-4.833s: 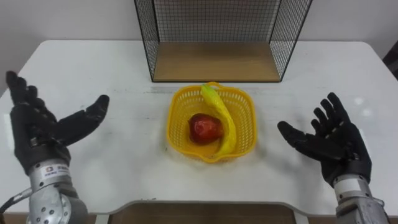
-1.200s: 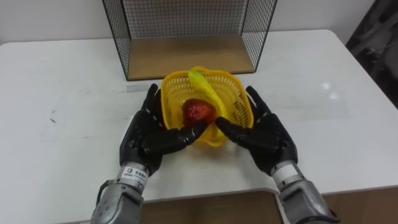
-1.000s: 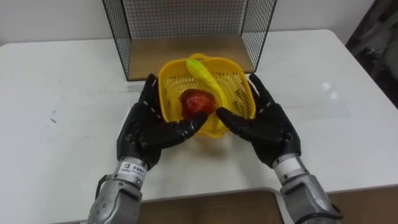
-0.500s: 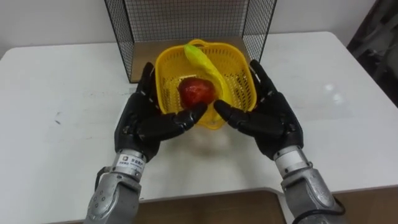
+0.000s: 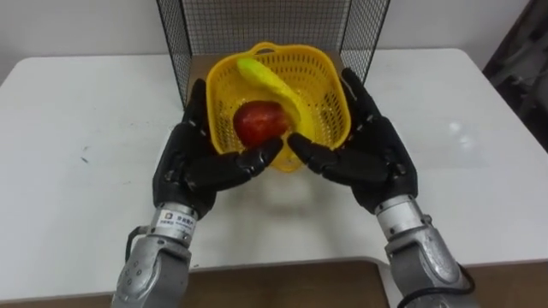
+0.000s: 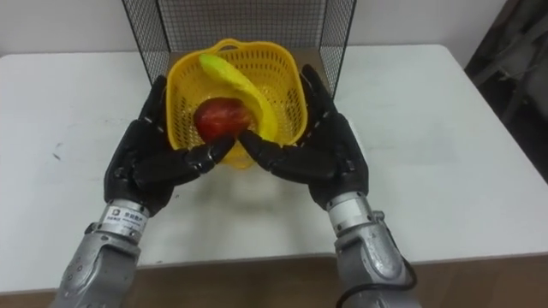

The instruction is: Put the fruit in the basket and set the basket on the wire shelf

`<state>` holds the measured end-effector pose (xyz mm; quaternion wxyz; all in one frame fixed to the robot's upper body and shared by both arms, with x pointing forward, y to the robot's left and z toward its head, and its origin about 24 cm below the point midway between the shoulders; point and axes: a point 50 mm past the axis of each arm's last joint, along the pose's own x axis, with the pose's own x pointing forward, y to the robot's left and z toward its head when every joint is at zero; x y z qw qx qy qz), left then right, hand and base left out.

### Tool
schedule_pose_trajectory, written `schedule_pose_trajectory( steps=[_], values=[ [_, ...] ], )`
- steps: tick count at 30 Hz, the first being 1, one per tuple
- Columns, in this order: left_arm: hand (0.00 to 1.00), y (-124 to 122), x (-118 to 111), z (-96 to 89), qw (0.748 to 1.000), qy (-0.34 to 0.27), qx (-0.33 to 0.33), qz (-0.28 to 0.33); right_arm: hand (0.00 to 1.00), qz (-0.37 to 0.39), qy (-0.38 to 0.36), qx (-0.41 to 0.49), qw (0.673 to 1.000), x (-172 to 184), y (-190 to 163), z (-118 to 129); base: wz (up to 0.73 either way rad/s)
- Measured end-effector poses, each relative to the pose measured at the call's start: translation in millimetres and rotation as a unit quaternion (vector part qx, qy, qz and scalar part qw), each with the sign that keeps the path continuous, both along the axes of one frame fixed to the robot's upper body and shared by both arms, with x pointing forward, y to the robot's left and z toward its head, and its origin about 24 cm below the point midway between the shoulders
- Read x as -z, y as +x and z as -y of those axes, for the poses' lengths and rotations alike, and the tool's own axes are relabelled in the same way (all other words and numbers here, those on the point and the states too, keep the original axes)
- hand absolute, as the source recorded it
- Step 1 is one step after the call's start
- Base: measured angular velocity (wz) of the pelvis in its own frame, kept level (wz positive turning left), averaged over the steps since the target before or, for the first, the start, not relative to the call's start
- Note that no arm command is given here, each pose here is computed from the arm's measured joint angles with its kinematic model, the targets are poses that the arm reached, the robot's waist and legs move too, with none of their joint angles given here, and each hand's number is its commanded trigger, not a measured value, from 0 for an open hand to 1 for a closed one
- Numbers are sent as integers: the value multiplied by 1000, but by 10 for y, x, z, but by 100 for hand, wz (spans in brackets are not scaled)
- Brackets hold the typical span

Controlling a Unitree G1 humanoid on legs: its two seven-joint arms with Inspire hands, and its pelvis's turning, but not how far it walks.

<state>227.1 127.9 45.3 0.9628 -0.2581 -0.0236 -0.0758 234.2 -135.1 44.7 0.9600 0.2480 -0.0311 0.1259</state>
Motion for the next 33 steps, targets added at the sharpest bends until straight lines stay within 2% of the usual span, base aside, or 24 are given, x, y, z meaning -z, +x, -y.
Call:
schedule_pose_trajectory(
  steps=[11,13,33],
  values=[
    [0,-3,8,-57,1000,9,-6,-1,0,-3,-2,-9,1000,24,-5,-18,-1],
    [0,-10,12,-11,1000,1,-1,-2,0,-3,-6,-5,1000,22,2,18,-13],
    [0,-4,-3,-33,1000,7,-2,4,0,4,-11,-9,1000,-17,-1,-14,2]
  ],
)
